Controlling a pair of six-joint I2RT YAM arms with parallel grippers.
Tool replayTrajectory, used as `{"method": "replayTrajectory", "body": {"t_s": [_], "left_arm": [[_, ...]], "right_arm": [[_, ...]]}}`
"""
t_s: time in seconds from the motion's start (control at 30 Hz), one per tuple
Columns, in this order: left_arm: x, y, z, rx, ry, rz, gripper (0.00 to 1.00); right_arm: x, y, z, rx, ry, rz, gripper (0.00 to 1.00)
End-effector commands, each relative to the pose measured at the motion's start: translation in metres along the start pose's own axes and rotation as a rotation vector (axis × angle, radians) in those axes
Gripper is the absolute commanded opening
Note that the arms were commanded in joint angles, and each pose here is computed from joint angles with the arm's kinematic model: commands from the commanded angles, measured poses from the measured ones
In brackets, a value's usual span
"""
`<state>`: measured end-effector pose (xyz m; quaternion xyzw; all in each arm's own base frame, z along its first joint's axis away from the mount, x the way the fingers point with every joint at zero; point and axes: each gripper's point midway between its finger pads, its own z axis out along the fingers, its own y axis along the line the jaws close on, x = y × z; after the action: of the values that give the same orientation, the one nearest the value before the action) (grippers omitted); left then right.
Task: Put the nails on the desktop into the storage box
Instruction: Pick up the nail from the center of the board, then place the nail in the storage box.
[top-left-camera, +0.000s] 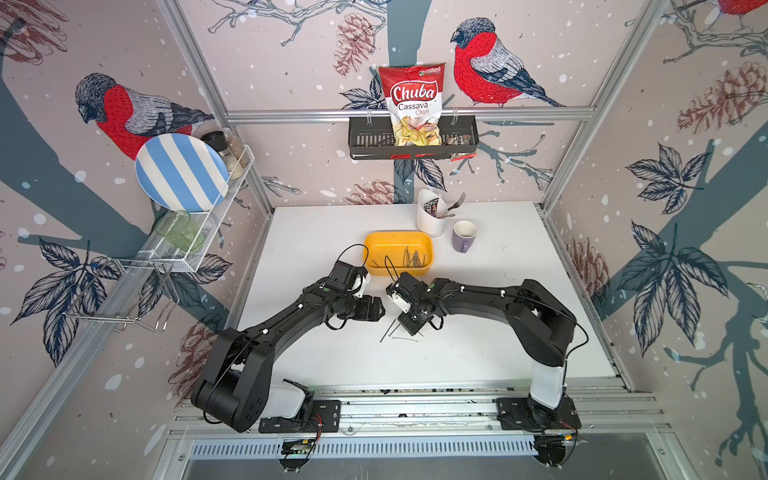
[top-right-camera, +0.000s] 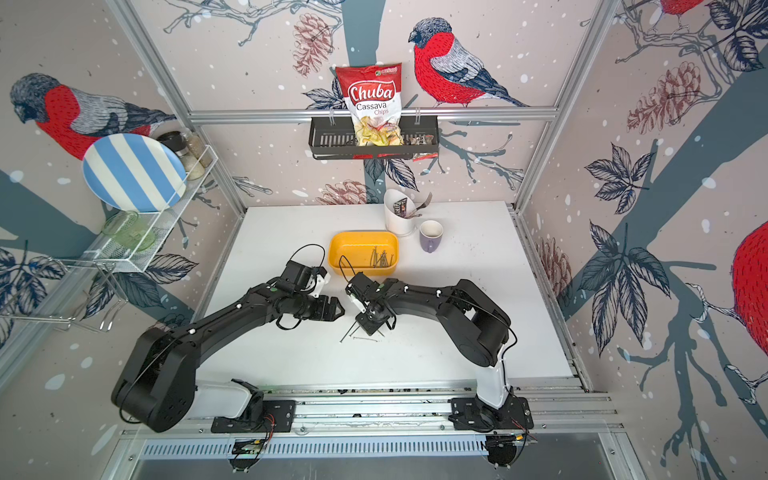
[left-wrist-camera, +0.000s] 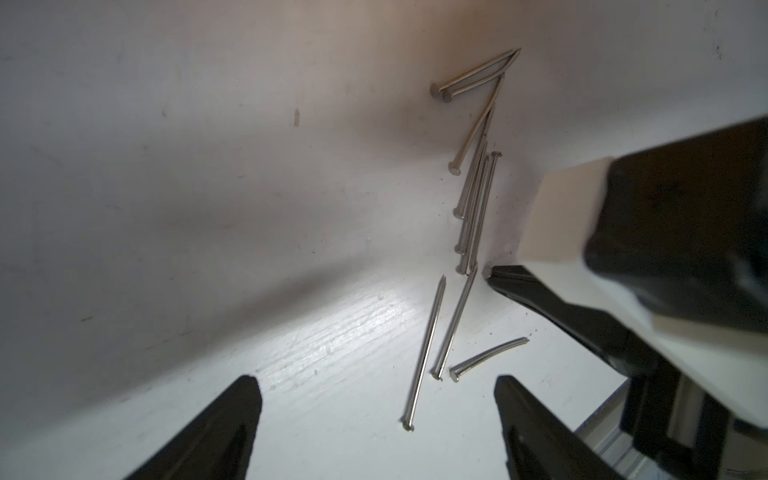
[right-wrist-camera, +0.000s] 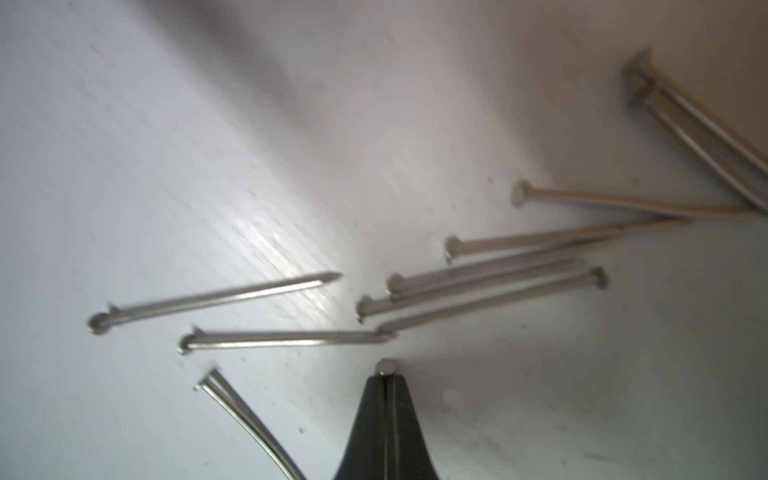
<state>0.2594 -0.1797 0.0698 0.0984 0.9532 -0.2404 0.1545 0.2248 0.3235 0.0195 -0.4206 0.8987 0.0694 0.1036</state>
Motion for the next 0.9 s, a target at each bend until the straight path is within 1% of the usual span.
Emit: {"method": "replayTrajectory", "body": {"t_s": [0.0,0.07,0.2,0.3,0.43,0.5,0.63,0.73,0.87], "left_arm": [[-0.006,0.001,-0.003,-0.008,-0.021,0.011,0.90],[-0.006,0.001,-0.003,-0.008,-0.023,0.011,0.90],[-0.010,0.001,-0.004,-0.012,-0.034,0.009,0.90],[-0.014,0.001,-0.006,-0.019,-0.045,0.010,0.90],[-0.019,0.000,-0.008,-0.019,-0.055,0.013,0.90],[-0.020,0.000,-0.008,-0.018,-0.054,0.015,0.90],[-0.021,0.000,-0.010,-0.024,-0.057,0.020,0.90],[-0.022,0.001,-0.013,-0.028,-0.065,0.020,0.90],[-0.022,0.001,-0.016,-0.031,-0.068,0.024,0.90]], "right_arm": [[0.000,-0.020,-0.025,0.027,-0.008,0.079,0.02],[-0.016,-0.027,-0.047,0.000,-0.067,0.129,0.01],[-0.060,-0.042,-0.094,-0.076,-0.219,0.249,0.01],[-0.096,-0.062,-0.125,-0.085,-0.310,0.350,0.01],[-0.145,-0.082,-0.147,-0.067,-0.397,0.436,0.01],[-0.168,-0.093,-0.147,-0.031,-0.415,0.465,0.01],[-0.196,-0.111,-0.125,0.043,-0.393,0.512,0.01],[-0.202,-0.128,-0.102,0.117,-0.382,0.544,0.00],[-0.201,-0.151,-0.075,0.156,-0.371,0.613,0.00]]}}
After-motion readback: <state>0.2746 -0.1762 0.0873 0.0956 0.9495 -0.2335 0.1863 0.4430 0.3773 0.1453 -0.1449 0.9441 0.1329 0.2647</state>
